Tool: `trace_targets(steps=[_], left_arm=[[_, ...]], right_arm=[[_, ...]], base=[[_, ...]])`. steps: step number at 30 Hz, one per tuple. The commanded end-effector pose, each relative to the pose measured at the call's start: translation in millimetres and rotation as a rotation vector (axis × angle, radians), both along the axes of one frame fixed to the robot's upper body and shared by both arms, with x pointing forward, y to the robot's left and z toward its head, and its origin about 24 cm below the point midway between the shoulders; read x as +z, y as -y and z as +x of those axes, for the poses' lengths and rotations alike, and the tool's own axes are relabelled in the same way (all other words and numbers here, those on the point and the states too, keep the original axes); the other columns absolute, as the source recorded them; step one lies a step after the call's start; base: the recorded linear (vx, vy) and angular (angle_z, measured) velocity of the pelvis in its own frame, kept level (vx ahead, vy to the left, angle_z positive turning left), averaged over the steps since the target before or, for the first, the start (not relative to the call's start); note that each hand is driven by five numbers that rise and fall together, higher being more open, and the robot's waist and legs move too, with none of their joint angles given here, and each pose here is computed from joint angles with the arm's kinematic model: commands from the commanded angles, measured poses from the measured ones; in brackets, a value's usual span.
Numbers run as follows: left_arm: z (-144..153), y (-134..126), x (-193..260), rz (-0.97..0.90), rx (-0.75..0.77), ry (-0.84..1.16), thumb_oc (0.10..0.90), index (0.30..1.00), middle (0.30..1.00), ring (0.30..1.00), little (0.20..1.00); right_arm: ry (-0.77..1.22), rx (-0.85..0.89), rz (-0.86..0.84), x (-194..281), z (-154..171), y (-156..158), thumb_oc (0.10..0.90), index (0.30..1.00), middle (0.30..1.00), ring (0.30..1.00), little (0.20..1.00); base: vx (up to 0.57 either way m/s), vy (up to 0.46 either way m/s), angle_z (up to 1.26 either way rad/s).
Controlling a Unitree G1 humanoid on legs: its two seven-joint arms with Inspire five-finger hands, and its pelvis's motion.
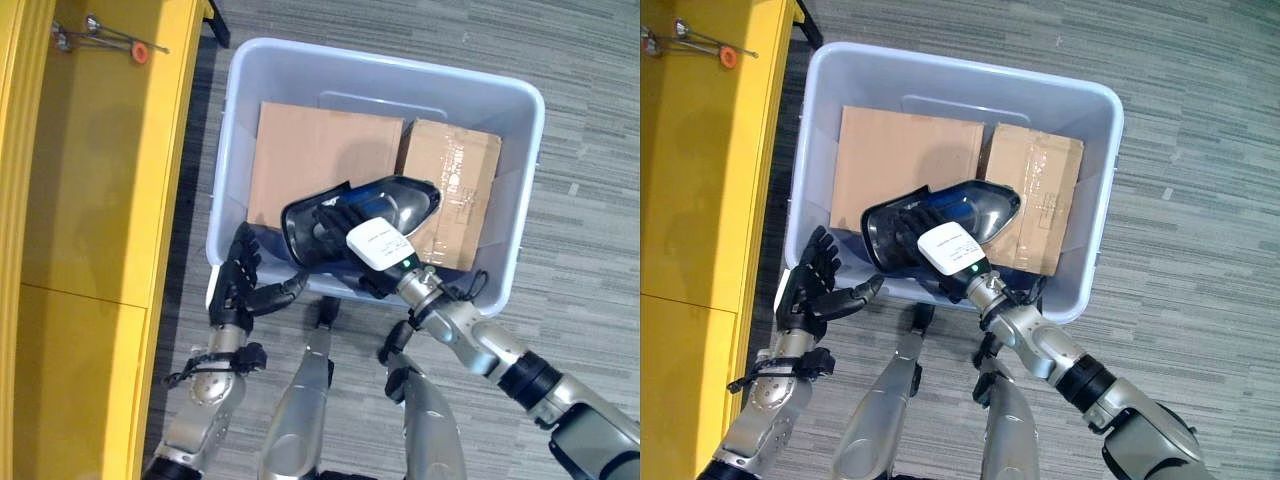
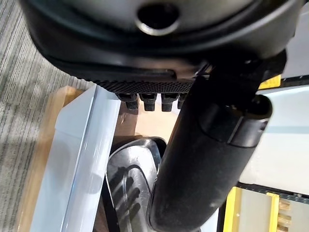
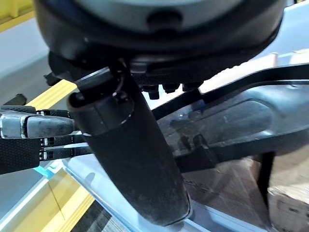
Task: Move parts from the plastic box to the shelf.
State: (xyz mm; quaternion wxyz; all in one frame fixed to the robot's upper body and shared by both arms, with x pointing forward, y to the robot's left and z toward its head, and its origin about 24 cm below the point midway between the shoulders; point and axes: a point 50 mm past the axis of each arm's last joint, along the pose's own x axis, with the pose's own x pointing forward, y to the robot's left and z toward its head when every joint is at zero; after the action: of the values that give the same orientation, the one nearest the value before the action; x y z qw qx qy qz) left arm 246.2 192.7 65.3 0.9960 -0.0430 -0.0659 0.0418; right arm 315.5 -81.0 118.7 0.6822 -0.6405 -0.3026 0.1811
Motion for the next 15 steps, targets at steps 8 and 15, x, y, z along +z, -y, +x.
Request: trace_targets(steps=[8, 15], left_arm=[[-8, 7, 24, -0.002, -0.02, 0.152, 0.9, 1.0, 1.0, 1.0, 1.0], [-7, 9, 25, -0.016, -0.013, 0.161, 0.9, 1.0, 1.0, 1.0, 1.0]], right_arm=[[0.128, 0.095, -0.014, 10, 0, -30, 0.9, 1.0, 1.0, 1.0, 1.0], [0.182, -0.022, -0.079, 6, 17, -16, 0.9, 1.0, 1.0, 1.0, 1.0]], base=[[-0.02, -0.012, 0.14], [-0.02, -0.018, 0.09]])
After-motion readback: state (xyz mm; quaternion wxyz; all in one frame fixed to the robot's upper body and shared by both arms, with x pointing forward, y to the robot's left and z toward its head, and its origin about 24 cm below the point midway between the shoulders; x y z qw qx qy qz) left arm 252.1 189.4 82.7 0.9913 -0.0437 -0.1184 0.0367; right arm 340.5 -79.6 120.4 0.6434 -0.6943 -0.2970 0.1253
